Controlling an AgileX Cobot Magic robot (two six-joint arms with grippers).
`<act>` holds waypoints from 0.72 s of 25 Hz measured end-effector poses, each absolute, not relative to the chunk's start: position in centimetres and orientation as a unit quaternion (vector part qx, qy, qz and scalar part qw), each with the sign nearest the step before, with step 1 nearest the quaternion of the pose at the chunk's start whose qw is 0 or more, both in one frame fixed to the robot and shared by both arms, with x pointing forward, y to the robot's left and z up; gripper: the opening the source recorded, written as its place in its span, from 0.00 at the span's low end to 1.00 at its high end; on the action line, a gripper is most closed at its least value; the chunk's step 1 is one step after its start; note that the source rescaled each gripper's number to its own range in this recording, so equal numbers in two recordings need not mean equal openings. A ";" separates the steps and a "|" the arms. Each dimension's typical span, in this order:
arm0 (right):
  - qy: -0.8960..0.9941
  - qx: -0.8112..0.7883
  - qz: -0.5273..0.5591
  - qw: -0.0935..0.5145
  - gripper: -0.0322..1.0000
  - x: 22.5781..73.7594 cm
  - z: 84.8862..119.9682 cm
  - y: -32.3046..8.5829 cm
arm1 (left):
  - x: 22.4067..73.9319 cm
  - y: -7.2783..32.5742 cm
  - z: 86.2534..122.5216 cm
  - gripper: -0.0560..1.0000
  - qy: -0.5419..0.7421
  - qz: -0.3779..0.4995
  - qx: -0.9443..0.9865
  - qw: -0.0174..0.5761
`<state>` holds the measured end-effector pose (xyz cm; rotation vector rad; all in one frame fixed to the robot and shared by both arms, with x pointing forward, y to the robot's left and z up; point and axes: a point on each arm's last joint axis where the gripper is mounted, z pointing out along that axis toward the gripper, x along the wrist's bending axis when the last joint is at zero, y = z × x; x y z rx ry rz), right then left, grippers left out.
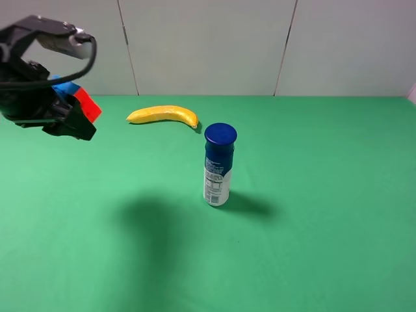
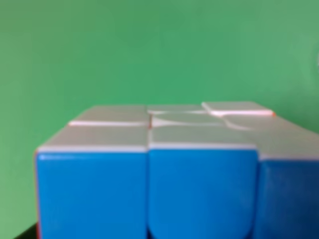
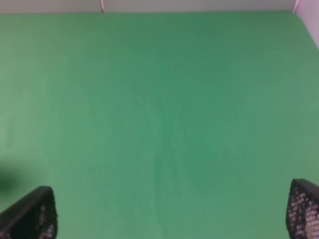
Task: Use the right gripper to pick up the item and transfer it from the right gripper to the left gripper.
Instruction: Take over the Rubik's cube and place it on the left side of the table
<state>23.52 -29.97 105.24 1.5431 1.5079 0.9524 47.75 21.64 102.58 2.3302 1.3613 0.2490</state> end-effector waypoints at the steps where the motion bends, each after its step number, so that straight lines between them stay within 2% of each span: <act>1: 0.591 0.605 0.373 0.382 1.00 23.5 105.2 -30.0 | 48.2 21.5 102.2 0.05 0.494 0.085 0.840 0.208; 10: 0.591 0.605 0.373 0.382 1.00 23.5 105.2 -30.0 | 52.9 20.2 99.1 0.05 0.505 0.051 0.845 0.171; 18: 0.591 0.605 0.373 0.382 1.00 23.5 105.2 -30.0 | 54.8 19.7 95.4 0.05 0.513 0.018 0.848 0.134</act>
